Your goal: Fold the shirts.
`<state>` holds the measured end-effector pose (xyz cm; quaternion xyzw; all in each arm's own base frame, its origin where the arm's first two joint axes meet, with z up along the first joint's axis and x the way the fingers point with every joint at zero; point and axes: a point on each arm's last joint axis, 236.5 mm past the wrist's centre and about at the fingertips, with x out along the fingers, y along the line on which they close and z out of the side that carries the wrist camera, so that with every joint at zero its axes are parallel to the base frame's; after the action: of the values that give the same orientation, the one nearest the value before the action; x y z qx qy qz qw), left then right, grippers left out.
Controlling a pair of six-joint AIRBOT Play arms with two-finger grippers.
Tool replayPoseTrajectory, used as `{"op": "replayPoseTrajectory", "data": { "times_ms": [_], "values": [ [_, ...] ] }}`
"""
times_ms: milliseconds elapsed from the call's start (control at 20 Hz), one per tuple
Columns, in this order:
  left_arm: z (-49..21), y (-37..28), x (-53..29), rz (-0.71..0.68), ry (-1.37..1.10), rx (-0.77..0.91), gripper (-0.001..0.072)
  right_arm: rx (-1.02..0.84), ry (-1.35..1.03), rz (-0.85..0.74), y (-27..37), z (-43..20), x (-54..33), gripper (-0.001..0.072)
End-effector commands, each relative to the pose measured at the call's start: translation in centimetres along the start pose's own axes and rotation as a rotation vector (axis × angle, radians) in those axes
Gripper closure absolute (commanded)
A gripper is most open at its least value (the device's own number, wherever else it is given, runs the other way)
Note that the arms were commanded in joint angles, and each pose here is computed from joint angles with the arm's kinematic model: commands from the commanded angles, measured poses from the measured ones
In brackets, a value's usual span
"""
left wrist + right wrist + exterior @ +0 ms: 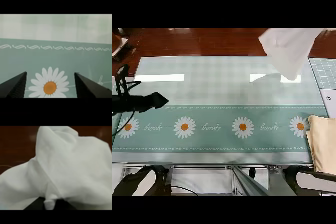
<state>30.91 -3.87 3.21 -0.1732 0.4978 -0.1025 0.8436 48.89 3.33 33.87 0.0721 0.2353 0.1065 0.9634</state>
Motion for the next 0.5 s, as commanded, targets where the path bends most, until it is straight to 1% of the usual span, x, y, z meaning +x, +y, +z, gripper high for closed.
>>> {"op": "replayPoseTrajectory", "data": {
  "times_ms": [0,100,200,300,450],
  "values": [
    [-2.1,-0.6,-0.8,-0.010,-0.036,0.005,0.0005,-0.103,-0.141,0.081,6.3,3.2,-8.4,0.0687],
    [-2.0,-1.1,-0.8,-0.030,-0.048,-0.008,0.0005,-0.160,-0.080,0.160,10.0,1.1,-10.7,0.0687],
    [-1.6,-1.7,-0.8,-0.058,-0.066,-0.027,0.0005,-0.219,0.044,0.254,13.7,-2.7,-10.9,0.0687],
    [-1.2,-1.9,-0.9,-0.067,-0.081,-0.035,0.0005,-0.249,0.176,0.349,17.4,-7.3,-9.2,0.0687],
    [-1.2,-1.9,-0.9,-0.066,-0.084,-0.035,0.0005,-0.254,0.329,0.418,21.9,-14.6,-4.5,0.0687]
  ]
}}
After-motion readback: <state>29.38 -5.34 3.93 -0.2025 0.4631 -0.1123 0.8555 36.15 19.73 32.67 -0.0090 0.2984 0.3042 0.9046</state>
